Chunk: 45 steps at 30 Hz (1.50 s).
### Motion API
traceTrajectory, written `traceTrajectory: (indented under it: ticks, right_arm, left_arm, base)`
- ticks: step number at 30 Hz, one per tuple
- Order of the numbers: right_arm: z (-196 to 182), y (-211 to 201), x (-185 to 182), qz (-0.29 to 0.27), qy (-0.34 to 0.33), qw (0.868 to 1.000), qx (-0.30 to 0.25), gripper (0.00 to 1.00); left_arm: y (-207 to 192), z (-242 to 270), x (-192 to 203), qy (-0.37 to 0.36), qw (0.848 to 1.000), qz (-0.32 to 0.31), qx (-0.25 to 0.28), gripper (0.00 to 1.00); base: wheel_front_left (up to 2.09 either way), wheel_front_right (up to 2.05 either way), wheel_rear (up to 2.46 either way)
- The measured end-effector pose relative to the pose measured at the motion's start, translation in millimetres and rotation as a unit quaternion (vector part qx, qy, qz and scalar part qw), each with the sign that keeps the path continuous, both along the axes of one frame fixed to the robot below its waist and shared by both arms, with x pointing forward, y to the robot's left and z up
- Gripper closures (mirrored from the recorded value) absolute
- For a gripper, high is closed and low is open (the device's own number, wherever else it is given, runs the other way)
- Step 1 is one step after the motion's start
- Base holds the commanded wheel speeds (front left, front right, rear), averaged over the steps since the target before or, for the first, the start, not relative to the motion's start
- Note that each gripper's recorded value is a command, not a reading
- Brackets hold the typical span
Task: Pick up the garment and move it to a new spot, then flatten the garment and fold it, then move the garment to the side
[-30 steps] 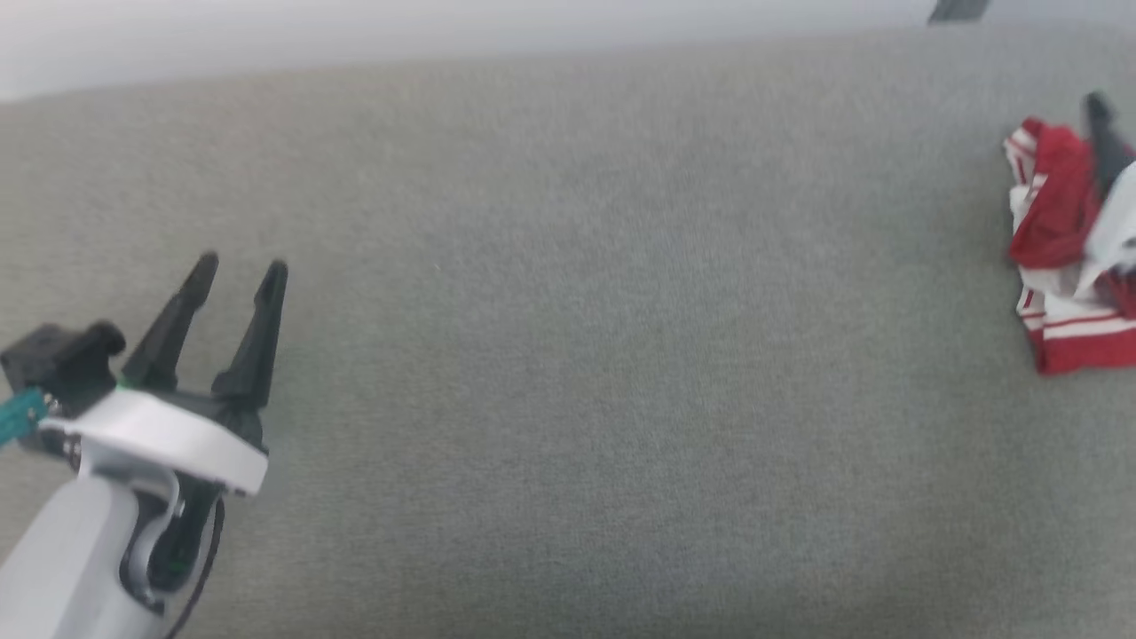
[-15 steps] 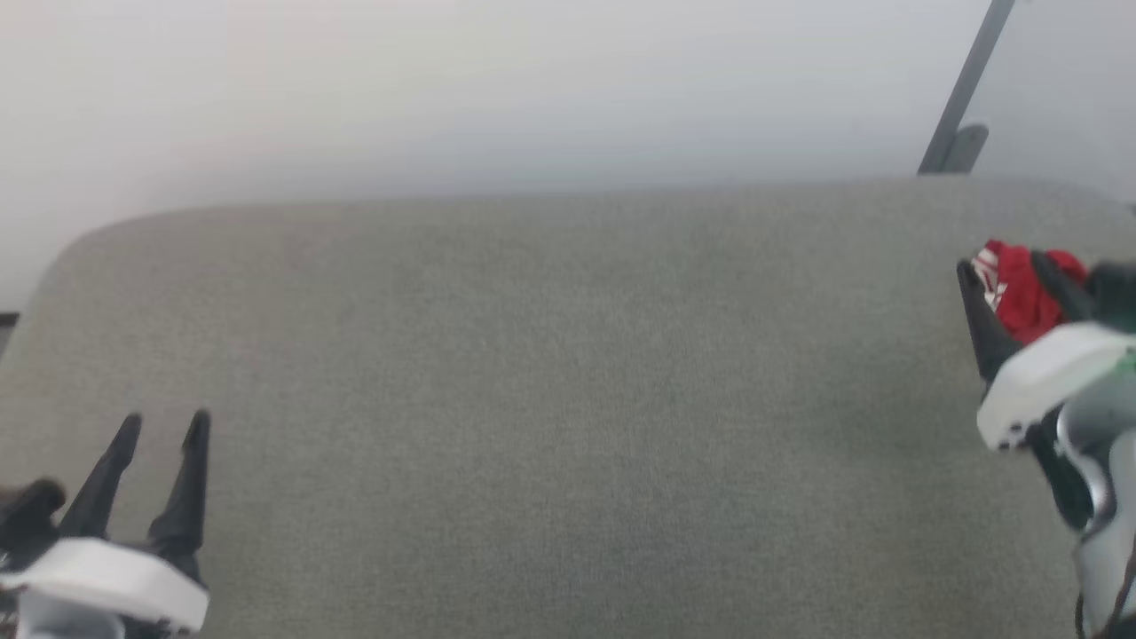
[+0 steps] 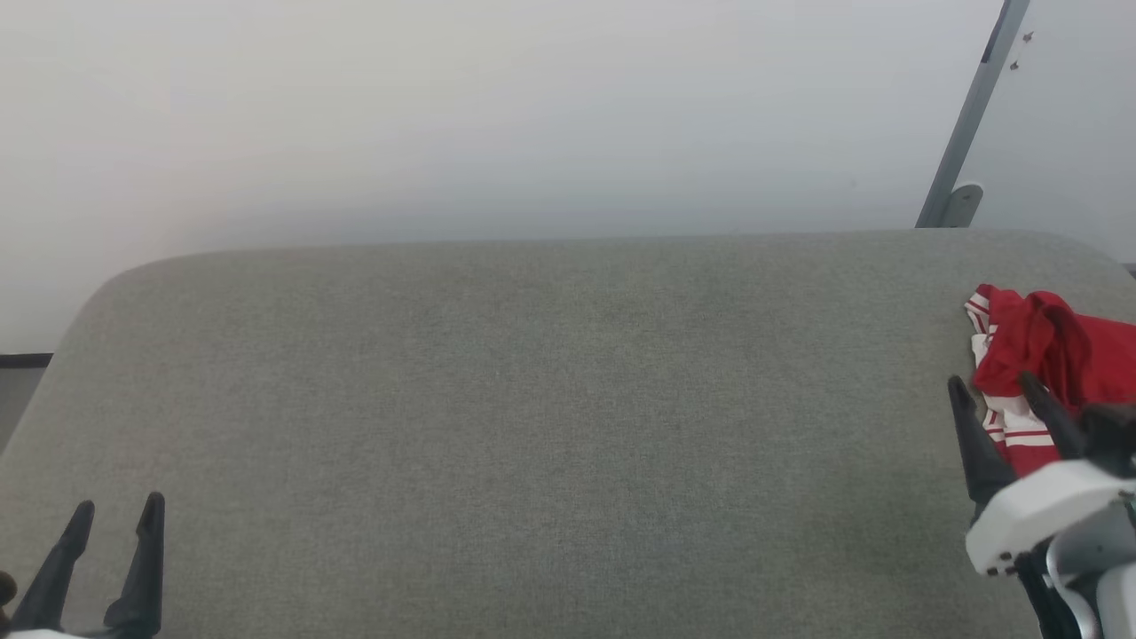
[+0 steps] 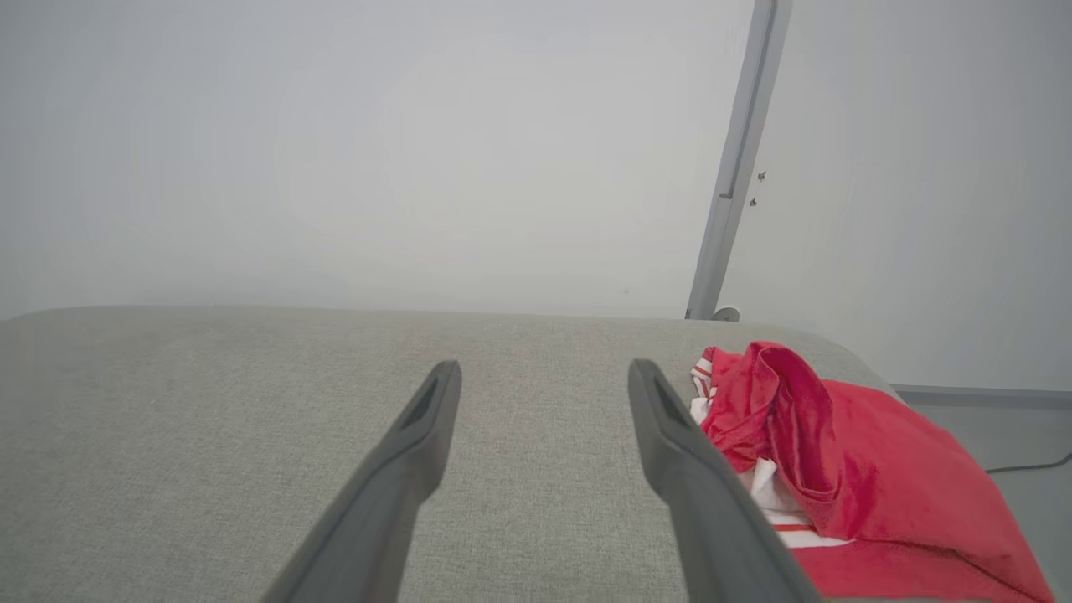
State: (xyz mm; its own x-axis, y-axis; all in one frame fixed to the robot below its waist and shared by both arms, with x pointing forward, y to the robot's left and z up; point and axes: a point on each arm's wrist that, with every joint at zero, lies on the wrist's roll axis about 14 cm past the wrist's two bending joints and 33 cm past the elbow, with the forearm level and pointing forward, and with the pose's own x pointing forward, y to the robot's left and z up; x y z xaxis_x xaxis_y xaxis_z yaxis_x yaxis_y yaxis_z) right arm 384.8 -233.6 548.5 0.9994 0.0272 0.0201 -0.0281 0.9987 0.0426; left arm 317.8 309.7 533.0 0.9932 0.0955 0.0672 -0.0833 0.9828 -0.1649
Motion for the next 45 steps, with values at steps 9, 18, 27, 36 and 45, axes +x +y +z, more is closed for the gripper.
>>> traceTrajectory:
  ticks: [9, 18, 27, 36, 45]
  right_arm:
    - [-9.3, -3.9, -21.8, -0.019, 0.003, 1.0, 0.018, 0.0]
    - [-16.2, -4.3, -31.2, -0.029, 0.014, 0.999, 0.028, 0.0]
    - [-20.1, -6.7, -32.8, -0.033, 0.021, 0.999, 0.028, 0.0]
    - [-23.8, -5.0, -32.6, -0.032, 0.026, 0.999, 0.031, 1.0]
    - [-53.0, -1.7, -40.6, -0.036, 0.069, 0.994, 0.077, 1.0]
  left_arm:
    - [-3.5, -3.3, -2.0, 0.003, 1.0, -0.006, -0.007, 0.0]
    - [-10.3, -9.5, 2.8, 0.012, 1.0, -0.017, -0.013, 0.0]
    - [-13.7, -14.2, 6.3, 0.018, 0.999, -0.023, -0.017, 0.0]
    - [-8.8, -16.1, 6.3, 0.019, 1.0, -0.009, -0.018, 1.0]
    - [-22.9, -46.0, -1.0, 0.055, 0.996, -0.001, -0.075, 1.0]
  base:
    - [0.0, 0.0, 0.0]
    - [0.0, 0.0, 0.0]
    - [0.0, 0.0, 0.0]
    - [0.0, 0.0, 0.0]
    - [0.0, 0.0, 0.0]
